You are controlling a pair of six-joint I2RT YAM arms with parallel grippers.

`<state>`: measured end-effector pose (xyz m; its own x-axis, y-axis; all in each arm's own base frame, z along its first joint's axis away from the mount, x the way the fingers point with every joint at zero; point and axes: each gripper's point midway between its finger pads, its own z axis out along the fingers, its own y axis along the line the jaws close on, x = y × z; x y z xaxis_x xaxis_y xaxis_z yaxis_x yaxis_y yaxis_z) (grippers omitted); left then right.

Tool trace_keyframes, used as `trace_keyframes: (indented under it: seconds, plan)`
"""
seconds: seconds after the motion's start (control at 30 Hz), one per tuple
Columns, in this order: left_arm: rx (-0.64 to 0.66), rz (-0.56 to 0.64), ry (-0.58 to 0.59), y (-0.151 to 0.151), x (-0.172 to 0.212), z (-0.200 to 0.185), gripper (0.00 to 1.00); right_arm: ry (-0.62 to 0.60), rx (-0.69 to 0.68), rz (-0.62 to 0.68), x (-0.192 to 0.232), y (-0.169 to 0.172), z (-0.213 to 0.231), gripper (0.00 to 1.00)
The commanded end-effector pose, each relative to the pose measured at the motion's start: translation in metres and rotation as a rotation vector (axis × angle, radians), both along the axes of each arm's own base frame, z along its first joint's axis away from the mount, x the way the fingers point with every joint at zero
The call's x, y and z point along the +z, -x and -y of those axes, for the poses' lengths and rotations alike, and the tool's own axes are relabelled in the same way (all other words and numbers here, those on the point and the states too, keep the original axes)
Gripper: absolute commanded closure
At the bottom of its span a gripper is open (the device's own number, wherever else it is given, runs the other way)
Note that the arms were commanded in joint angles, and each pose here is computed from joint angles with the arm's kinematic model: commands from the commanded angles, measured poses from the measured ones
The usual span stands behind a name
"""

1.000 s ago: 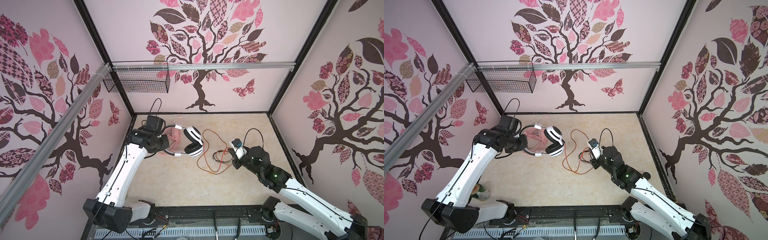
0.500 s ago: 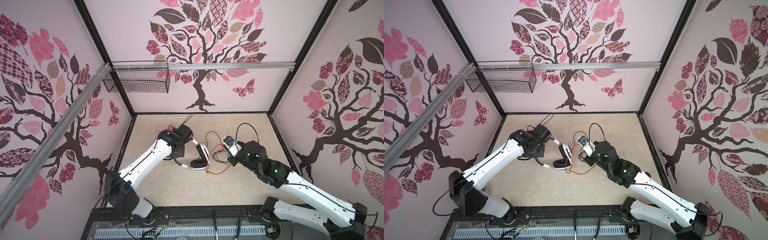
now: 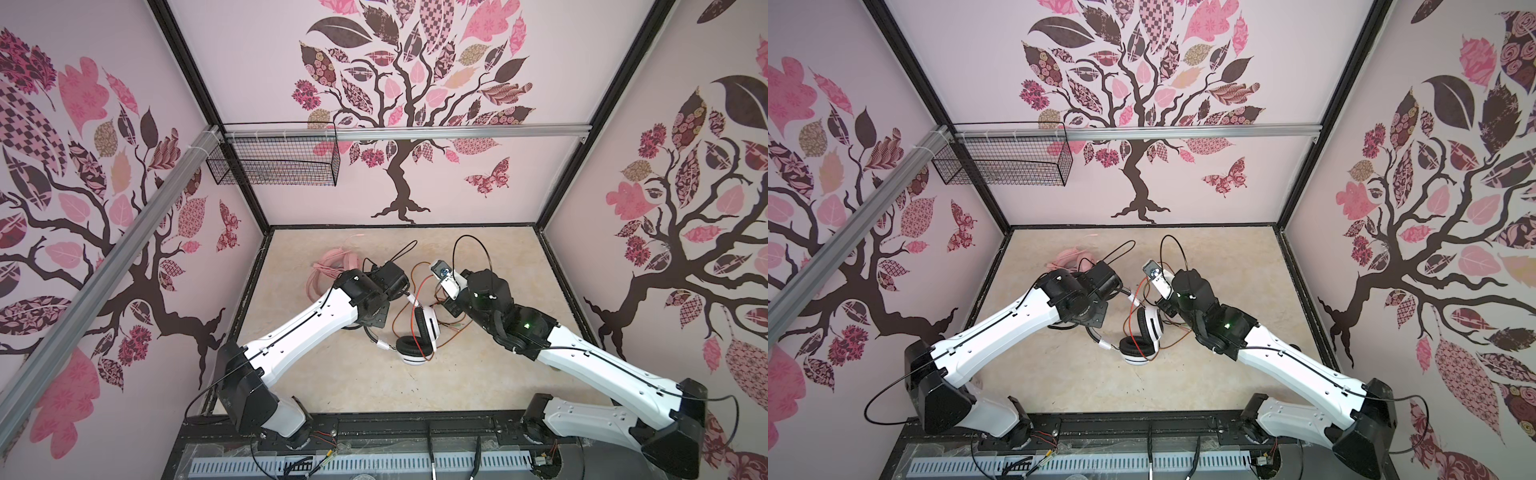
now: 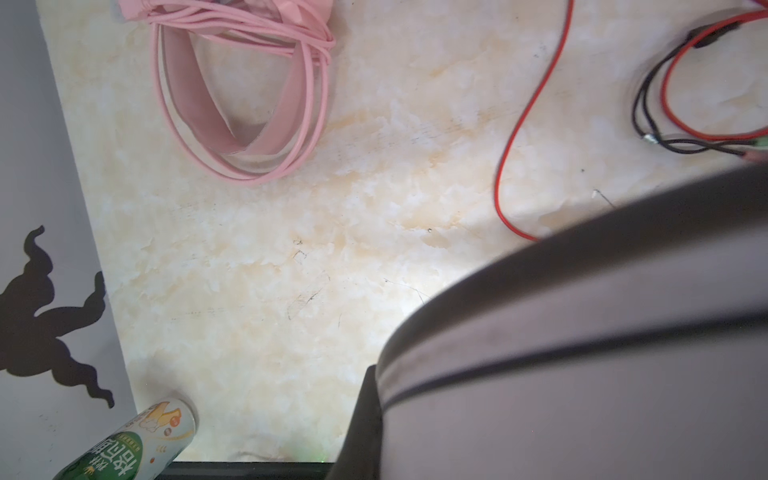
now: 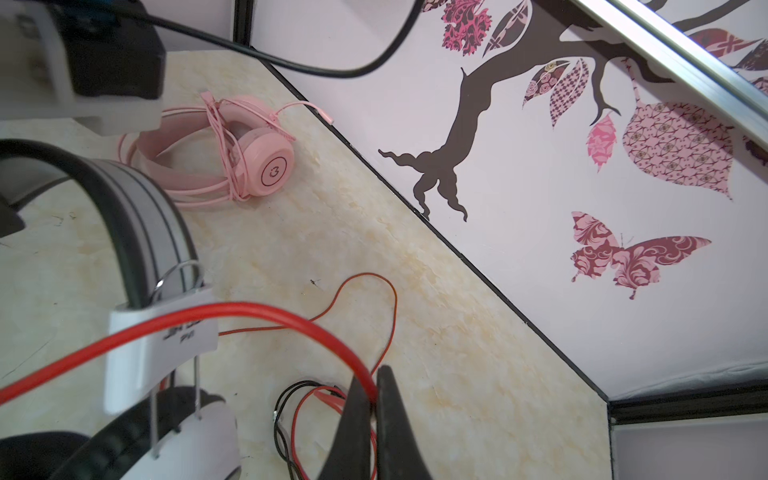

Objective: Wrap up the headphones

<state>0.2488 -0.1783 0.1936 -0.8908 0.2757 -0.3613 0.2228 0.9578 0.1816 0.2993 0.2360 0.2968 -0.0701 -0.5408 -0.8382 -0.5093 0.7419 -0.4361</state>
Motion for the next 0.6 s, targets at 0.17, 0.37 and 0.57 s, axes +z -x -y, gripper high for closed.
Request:
trace_keyframes:
  seconds: [0.17, 0.37, 0.57]
  plan:
    - [-0.08, -0.011, 0.057, 0.022, -0.002, 0.013, 1.0, -0.062, -0.101, 0.13, 0.05, -0.037, 0.002, 1.0]
    - [-0.092, -0.02, 0.102, 0.031, -0.003, 0.016, 1.0, -0.098, -0.129, 0.122, 0.059, -0.058, 0.012, 1.0]
    - [-0.135, -0.031, 0.117, 0.04, -0.007, 0.032, 1.0, -0.103, -0.117, 0.13, 0.067, -0.066, 0.003, 1.0]
